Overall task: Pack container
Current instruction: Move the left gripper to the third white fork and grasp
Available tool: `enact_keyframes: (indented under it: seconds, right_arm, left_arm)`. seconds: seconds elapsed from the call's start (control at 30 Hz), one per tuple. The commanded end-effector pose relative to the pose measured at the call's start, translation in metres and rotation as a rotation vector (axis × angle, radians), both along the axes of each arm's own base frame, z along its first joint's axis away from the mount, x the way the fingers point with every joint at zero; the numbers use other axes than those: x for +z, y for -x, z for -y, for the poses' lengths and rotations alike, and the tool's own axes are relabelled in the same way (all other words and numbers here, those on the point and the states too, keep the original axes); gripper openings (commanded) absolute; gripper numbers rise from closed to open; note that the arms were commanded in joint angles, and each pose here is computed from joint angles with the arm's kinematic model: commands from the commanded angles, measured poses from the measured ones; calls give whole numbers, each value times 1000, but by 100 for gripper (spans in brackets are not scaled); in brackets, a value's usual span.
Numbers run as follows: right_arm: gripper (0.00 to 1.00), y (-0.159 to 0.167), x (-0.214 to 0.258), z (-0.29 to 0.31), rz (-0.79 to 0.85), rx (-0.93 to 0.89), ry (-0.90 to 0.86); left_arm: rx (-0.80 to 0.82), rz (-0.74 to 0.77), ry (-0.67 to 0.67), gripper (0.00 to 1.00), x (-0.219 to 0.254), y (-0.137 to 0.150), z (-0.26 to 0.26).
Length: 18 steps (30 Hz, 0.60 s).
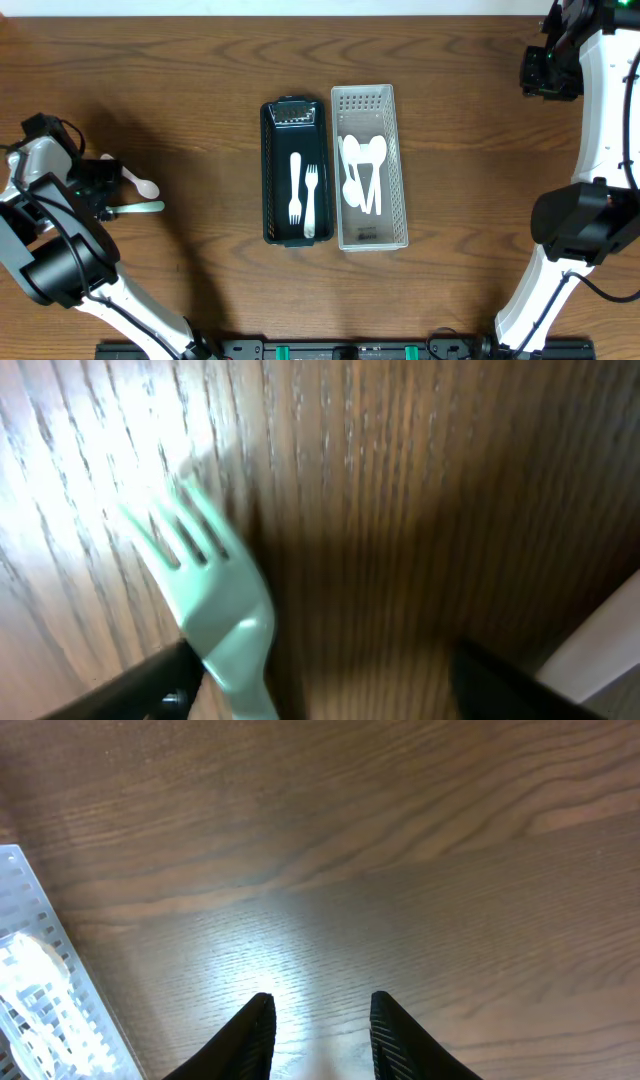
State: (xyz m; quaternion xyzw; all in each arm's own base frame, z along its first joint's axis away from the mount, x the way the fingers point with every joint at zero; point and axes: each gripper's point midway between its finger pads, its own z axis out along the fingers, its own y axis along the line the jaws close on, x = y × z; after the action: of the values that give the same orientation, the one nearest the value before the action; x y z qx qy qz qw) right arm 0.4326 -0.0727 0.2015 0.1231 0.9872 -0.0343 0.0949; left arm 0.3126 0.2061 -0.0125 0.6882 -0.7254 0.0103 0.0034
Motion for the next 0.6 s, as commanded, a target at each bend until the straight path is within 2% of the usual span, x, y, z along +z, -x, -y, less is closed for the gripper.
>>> enact_keyframes:
  seconds: [0.0,0.2,0.47,0.57]
  right_arm:
    - [34,2,18,1,40,11,22]
    - [34,2,17,1,38,11,22]
    - [34,2,17,1,38,11,22]
    - [34,2,18,1,39,11,22]
  left_arm:
    - [-27,-253,166,63,-71,64,46]
    - [-27,-254,166,35,-71,64,46]
    - [-55,-247,166,9,-70,62,45]
    - [-120,-220,158,6,-64,56,41]
